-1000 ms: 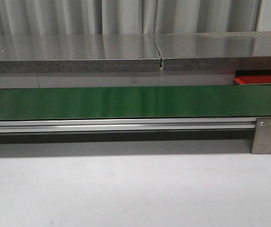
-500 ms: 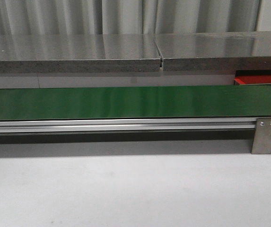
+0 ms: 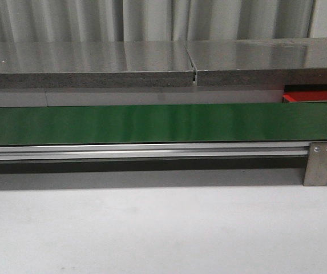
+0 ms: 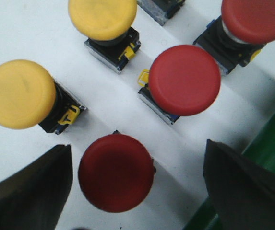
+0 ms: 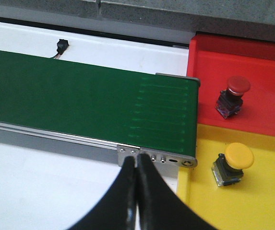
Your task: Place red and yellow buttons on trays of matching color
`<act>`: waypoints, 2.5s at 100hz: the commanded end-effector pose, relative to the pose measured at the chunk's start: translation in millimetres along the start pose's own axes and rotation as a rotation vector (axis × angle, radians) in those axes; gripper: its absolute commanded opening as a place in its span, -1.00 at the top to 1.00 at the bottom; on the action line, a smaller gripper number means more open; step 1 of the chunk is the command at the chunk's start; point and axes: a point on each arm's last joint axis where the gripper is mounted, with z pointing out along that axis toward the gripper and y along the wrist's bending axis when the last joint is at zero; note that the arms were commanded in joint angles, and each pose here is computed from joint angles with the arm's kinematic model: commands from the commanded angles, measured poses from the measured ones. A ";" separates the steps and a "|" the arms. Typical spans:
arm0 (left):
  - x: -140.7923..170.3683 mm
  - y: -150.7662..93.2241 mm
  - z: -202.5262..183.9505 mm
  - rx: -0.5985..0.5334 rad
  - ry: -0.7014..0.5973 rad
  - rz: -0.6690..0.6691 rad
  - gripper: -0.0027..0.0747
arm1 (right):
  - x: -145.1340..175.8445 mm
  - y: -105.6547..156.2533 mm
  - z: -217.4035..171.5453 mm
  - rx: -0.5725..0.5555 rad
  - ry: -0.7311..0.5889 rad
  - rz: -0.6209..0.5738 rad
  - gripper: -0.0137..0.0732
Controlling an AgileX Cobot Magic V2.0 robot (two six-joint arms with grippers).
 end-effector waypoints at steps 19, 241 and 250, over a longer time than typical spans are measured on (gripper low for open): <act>-19.0 -0.7 -22.3 0.019 -0.122 0.013 -0.45 | -13.1 -0.8 -5.3 0.016 -0.090 -0.005 0.84; -22.7 -13.1 -143.4 0.109 -0.339 0.070 0.98 | -13.1 -0.8 -5.3 0.016 -0.090 -0.005 0.84; -16.2 -29.6 -148.0 0.186 -0.319 0.126 0.98 | -13.1 -0.8 -5.3 0.016 -0.090 -0.005 0.84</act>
